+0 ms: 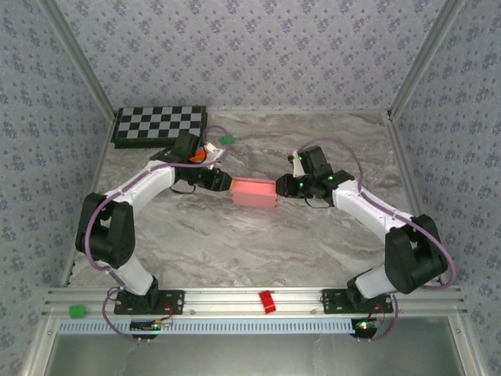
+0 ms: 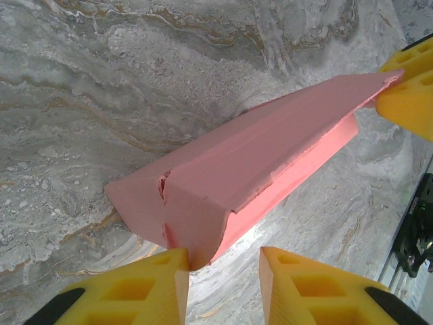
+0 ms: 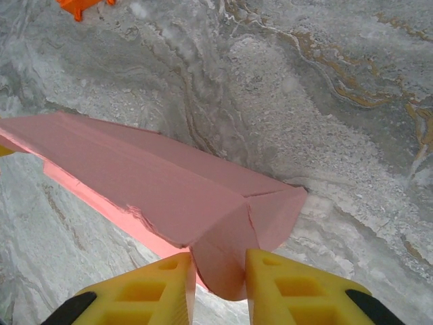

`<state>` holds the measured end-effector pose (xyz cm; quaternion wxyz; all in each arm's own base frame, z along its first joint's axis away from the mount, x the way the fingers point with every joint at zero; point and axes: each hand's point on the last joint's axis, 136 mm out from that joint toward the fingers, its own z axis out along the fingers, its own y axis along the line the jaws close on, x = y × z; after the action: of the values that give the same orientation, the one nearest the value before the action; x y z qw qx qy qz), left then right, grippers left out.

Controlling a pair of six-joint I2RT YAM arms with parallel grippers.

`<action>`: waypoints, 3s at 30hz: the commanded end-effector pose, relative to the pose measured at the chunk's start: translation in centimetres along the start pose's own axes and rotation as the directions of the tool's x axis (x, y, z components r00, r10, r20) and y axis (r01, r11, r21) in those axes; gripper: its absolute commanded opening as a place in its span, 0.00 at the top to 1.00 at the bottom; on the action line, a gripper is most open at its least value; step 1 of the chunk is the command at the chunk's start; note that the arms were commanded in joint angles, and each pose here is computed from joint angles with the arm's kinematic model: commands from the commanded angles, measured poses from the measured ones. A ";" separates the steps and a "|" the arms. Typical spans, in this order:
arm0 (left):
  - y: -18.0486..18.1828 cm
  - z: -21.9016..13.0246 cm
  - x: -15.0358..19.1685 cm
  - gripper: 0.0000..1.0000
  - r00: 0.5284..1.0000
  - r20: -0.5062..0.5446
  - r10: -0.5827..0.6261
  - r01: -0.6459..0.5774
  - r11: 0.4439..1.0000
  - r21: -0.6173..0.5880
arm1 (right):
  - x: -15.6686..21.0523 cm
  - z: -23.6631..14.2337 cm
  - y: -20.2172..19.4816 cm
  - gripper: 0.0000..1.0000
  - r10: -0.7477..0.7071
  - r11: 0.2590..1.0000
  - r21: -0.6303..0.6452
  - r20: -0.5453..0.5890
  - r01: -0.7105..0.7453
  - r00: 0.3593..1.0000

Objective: Fold the paper box

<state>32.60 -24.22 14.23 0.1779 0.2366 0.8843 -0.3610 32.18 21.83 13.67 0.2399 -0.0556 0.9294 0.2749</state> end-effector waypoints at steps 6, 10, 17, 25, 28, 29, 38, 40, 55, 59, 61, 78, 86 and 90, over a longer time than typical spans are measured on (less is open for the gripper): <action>-0.4 0.2 0.2 0.64 1.000 -0.012 -0.004 0.004 1.000 0.022 | 0.3 0.0 -0.6 0.71 -0.009 0.999 0.048 -0.020 0.010 1.000; -0.3 0.3 0.3 0.57 1.000 -0.014 -0.003 0.003 1.000 0.017 | 0.4 0.0 -0.6 0.71 -0.009 0.999 0.051 -0.023 0.010 1.000; -0.7 0.3 0.4 0.64 1.000 -0.019 0.000 0.001 0.999 0.034 | 0.3 0.0 -0.1 0.78 -0.012 1.000 0.029 -0.024 0.013 1.000; -1.0 0.3 0.2 0.72 1.000 -0.012 0.005 -0.004 0.999 0.045 | -0.2 -0.1 0.6 0.83 -0.012 1.000 -0.003 -0.010 0.012 1.000; -1.1 0.3 0.1 0.74 1.000 -0.010 0.004 -0.003 0.999 0.051 | -0.2 -0.1 0.8 0.83 -0.012 1.000 -0.011 -0.009 0.012 1.000; -1.1 0.3 0.1 0.74 1.000 -0.011 0.002 -0.002 0.999 0.052 | -0.2 -0.1 0.8 0.83 -0.010 1.000 -0.014 -0.010 0.010 1.000; -1.4 0.4 0.1 0.75 1.000 -0.013 0.003 -0.002 0.998 0.065 | -0.5 -0.1 1.2 0.84 -0.007 0.999 -0.035 -0.006 0.007 1.000; -1.3 0.5 0.1 0.75 1.000 -0.014 0.001 -0.001 0.998 0.065 | -0.5 0.0 1.2 0.84 -0.007 0.999 -0.038 -0.007 0.006 1.000; -1.1 1.0 0.6 0.79 0.999 -0.038 -0.005 0.008 0.998 0.063 | -0.3 0.5 1.4 0.84 0.003 0.999 -0.054 -0.022 -0.004 1.000; -0.9 1.0 0.7 0.79 0.999 -0.038 -0.005 0.007 0.999 0.053 | -0.3 0.5 1.5 0.84 0.003 0.998 -0.058 -0.022 -0.004 1.000; -0.8 1.0 0.6 0.79 0.999 -0.037 -0.005 0.007 0.999 0.046 | -0.4 0.5 1.5 0.84 0.003 0.998 -0.057 -0.023 -0.004 1.000; -0.2 1.0 0.7 0.79 0.999 -0.031 -0.010 0.010 1.000 0.015 | -0.5 0.4 2.2 0.84 0.007 0.996 -0.091 -0.023 -0.009 1.000; -0.3 1.0 0.6 0.79 1.000 -0.030 -0.009 0.009 1.000 0.016 | -0.7 0.3 2.5 0.84 0.011 0.994 -0.110 -0.020 -0.013 1.000; -0.3 1.1 0.6 0.79 0.999 -0.031 -0.009 0.010 1.000 0.017 | -0.8 0.2 2.7 0.84 0.015 0.992 -0.125 -0.016 -0.017 1.000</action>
<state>32.50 -24.45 13.68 0.1703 0.2348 0.8874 -0.3583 31.92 23.07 13.62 0.2195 -0.0580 0.9251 0.3043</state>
